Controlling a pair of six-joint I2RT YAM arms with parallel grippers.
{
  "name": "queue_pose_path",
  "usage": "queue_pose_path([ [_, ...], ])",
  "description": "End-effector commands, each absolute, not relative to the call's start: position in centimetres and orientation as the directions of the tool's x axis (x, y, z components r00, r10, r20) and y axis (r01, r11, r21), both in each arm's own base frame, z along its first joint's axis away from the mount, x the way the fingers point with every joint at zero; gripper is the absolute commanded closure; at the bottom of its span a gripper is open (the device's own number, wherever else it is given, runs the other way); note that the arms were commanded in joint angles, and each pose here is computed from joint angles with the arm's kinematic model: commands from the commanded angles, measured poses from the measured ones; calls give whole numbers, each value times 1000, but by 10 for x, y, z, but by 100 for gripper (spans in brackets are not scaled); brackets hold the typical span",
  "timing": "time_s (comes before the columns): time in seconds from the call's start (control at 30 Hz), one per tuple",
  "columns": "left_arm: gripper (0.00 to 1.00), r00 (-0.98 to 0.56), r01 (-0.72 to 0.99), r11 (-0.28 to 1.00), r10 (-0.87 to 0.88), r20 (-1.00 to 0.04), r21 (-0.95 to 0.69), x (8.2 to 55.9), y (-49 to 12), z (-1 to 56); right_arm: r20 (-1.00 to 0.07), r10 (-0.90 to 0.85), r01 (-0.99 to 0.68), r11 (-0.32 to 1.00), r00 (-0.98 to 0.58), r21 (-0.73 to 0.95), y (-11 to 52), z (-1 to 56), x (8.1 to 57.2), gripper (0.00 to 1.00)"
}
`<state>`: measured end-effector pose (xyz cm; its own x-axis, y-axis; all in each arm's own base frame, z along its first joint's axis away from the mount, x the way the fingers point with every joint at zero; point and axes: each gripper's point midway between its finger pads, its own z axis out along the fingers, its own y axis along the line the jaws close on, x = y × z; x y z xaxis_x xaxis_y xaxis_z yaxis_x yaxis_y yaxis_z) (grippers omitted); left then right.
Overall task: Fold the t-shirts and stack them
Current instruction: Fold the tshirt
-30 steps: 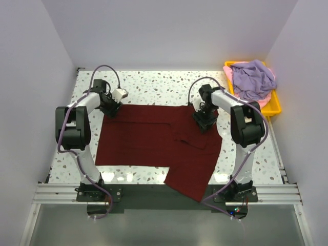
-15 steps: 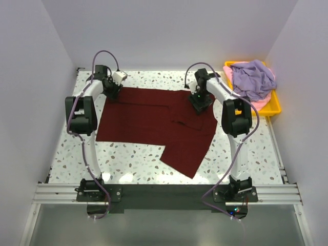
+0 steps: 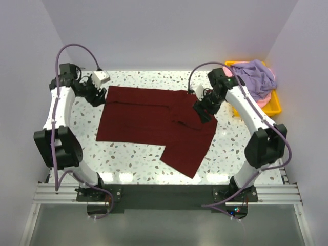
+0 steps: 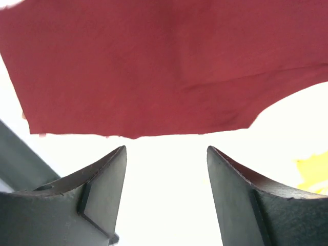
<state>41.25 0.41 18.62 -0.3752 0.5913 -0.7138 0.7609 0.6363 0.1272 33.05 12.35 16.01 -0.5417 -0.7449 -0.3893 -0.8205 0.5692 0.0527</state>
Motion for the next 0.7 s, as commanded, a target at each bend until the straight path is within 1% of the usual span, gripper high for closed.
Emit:
queue_pose_path([
  [0.0, 37, -351, 892, 451, 649, -674, -31, 336, -15, 147, -312, -859, -913, 400, -406, 84, 132, 133, 276, 35],
  [0.07, 37, -358, 902, 428, 662, -658, -60, 316, -15, 138, -296, -883, -930, 362, -365, 67, 138, 122, 264, 37],
  [0.13, 37, -356, 909, 412, 677, -644, -69, 297, -13, 127, -252, -916, -950, 304, -312, 68, 145, 103, 241, 41],
  [0.27, 38, -356, 912, 406, 703, -615, -62, 275, -12, 107, -212, -936, -960, 272, -280, 70, 152, 79, 222, 45],
  [0.47, 39, -334, 914, 406, 733, -593, -12, 270, -7, 98, -176, -952, -968, 238, -250, 83, 151, 61, 210, 51],
  [0.53, 40, -348, 906, 422, 734, -584, -9, 269, -5, 93, -158, -959, -970, 224, -236, 89, 149, 53, 202, 51],
  [0.67, 40, -347, 898, 439, 739, -578, 23, 275, 0, 86, -149, -964, -975, 213, -221, 69, 147, 41, 202, 51],
])
